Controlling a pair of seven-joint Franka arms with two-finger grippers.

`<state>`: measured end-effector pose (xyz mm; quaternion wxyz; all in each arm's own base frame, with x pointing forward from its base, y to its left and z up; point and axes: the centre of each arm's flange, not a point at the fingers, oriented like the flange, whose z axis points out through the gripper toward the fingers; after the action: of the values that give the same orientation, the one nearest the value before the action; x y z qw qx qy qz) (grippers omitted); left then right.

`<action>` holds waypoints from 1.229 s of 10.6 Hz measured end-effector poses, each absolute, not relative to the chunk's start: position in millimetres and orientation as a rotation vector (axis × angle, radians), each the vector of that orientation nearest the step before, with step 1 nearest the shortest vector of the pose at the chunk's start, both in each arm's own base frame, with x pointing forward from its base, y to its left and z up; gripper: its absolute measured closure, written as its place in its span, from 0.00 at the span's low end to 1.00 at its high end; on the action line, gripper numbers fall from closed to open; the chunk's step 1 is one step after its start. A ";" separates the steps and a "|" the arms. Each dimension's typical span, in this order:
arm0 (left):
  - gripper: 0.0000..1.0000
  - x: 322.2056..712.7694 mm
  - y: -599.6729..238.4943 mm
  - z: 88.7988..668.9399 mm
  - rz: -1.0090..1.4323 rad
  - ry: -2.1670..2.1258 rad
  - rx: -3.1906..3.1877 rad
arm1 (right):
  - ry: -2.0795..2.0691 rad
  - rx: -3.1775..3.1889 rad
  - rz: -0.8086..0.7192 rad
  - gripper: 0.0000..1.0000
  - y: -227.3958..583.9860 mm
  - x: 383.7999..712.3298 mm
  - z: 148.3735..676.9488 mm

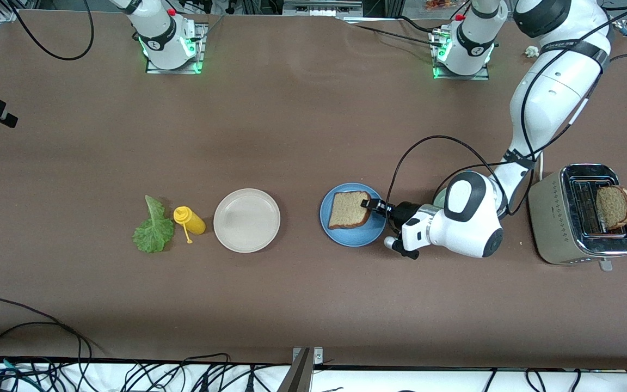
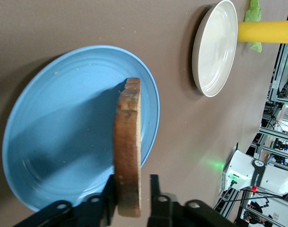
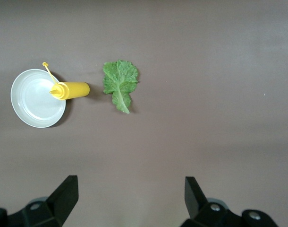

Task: Make sandwich in blue plate with both arms
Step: 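Move the left gripper back up over the toaster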

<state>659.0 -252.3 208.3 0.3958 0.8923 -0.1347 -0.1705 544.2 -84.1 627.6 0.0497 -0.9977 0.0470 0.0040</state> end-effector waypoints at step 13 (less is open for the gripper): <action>0.00 694.6 -148.9 331.9 -0.167 -0.639 2.709 | 0.145 -3.039 0.013 0.00 -84.8 544.2 627.3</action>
<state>694.6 -148.9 331.9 0.1755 0.9565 -0.2255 -0.0588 544.2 -84.8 627.3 0.0497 -0.9976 0.0476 0.0043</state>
